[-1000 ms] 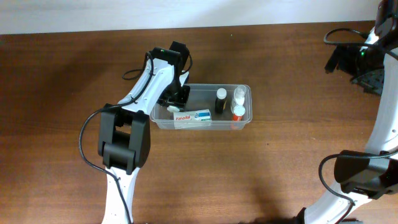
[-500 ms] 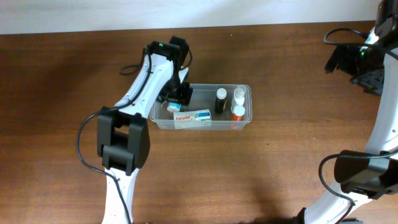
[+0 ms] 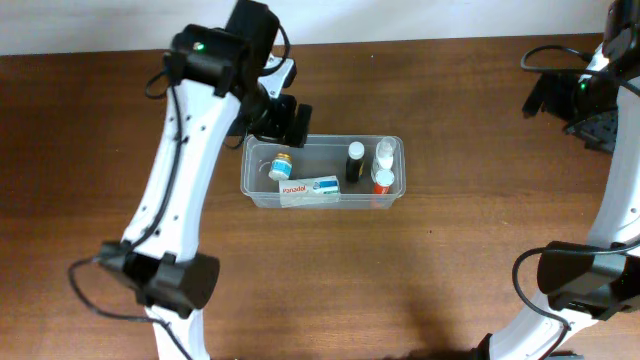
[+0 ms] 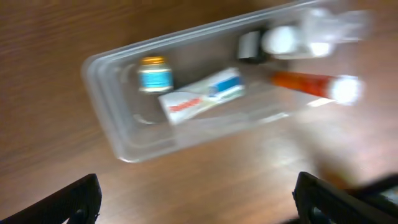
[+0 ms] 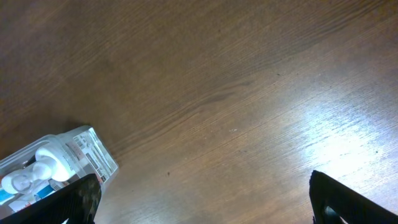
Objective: Pack container
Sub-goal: 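Release the balm jar and retract the left arm to rest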
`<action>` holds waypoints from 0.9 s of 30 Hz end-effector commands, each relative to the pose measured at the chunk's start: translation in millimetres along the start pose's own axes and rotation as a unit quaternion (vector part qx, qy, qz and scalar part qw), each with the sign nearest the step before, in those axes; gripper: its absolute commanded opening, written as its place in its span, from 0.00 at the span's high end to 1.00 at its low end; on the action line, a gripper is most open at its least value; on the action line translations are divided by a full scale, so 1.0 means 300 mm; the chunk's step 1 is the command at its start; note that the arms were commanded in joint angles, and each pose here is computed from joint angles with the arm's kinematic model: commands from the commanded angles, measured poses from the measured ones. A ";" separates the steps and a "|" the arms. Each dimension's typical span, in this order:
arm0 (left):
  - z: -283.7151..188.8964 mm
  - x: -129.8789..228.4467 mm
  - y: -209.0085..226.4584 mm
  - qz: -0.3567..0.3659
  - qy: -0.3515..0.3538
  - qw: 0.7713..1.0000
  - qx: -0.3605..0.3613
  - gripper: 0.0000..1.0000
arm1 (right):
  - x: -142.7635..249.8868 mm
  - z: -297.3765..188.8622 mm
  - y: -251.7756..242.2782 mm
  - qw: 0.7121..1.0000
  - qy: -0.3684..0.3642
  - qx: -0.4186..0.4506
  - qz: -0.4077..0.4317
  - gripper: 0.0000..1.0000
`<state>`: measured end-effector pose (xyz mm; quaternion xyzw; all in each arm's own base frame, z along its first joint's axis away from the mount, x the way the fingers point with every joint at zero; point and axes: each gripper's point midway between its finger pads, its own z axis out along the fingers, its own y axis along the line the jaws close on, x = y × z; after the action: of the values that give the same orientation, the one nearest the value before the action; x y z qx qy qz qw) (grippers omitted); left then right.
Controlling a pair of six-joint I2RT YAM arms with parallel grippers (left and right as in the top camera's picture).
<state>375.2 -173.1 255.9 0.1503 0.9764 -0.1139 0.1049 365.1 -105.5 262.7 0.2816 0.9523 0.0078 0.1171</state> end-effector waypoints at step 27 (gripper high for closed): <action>-0.786 -0.043 0.036 0.031 -0.436 0.892 -0.112 0.00 | 0.000 0.000 -0.005 1.000 0.000 0.005 0.002 0.01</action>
<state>354.5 -116.3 477.2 0.1086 0.8455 -0.0677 0.5185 365.1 -105.5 262.7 0.2814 0.9524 0.0078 0.1171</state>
